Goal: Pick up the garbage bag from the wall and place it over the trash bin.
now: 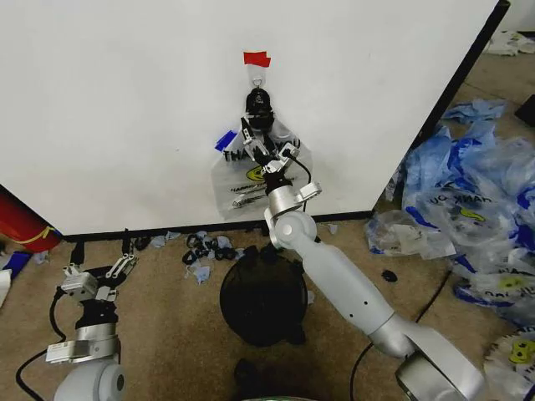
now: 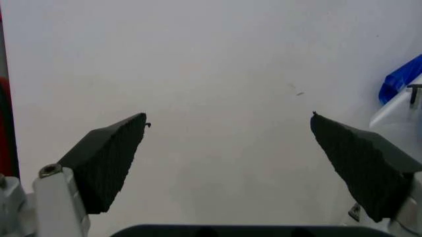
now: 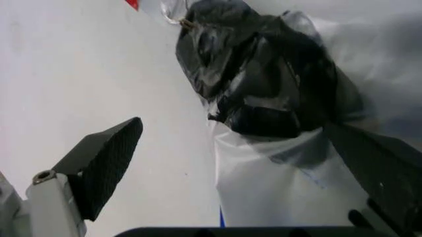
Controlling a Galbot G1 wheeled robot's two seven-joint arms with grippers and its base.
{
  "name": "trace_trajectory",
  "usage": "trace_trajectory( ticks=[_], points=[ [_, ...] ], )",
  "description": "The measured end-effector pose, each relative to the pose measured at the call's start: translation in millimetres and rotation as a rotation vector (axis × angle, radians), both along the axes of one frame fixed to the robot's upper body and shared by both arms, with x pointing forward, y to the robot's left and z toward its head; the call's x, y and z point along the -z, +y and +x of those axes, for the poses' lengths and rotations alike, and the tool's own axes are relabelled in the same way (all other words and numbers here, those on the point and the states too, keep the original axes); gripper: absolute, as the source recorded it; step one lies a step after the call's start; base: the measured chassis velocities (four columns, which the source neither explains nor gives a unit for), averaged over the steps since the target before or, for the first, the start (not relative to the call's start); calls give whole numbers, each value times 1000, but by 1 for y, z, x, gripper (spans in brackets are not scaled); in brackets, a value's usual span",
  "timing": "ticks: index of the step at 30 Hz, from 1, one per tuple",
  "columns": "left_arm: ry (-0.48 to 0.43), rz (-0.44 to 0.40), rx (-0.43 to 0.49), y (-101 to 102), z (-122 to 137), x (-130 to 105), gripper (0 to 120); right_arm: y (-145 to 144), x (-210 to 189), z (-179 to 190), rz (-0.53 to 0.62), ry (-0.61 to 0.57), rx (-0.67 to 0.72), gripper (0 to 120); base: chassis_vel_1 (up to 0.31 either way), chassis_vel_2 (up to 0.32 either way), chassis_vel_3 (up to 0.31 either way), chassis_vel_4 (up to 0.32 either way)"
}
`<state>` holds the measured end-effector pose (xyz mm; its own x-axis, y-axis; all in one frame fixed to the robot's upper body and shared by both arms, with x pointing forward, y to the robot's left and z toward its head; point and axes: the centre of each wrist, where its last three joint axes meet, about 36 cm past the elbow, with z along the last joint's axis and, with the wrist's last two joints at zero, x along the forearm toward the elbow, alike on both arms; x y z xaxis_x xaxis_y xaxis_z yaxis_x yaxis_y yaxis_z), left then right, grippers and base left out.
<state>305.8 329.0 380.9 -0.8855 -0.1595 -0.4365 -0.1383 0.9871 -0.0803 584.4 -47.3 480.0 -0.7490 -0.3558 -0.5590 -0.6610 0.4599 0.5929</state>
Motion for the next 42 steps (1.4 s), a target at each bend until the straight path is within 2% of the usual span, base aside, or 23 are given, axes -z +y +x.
trace_trajectory(
  ticks=[26, 28, 33, 35, 38, 40, 42],
  points=[
    [9, -7, 4, -5, 5, 13, 98, 5, -4, -3, 14, -20, -7, 98, 0, 0, 0, 0],
    [9, -7, 4, -5, 5, 14, 98, 5, -4, -3, 15, -20, -6, 94, 0, 0, 0, 0],
    [13, -9, 3, -6, 6, 17, 98, 2, -1, 1, 9, -24, 11, 72, 0, 0, 0, 0],
    [13, -9, 3, -6, 5, 18, 98, 1, -1, 2, 8, -24, 14, 69, 0, 0, 0, 0],
    [14, -10, 0, -7, 5, 19, 98, -1, 0, 5, 6, -23, 20, 57, 0, 0, 0, 0],
    [15, -11, -2, -8, 3, 20, 98, -2, -1, 8, 6, -24, 24, 47, 0, 0, 0, 0],
    [15, -12, -2, -9, 3, 21, 98, -2, -1, 8, 6, -26, 26, 44, 0, 0, 0, 0]
  ],
)
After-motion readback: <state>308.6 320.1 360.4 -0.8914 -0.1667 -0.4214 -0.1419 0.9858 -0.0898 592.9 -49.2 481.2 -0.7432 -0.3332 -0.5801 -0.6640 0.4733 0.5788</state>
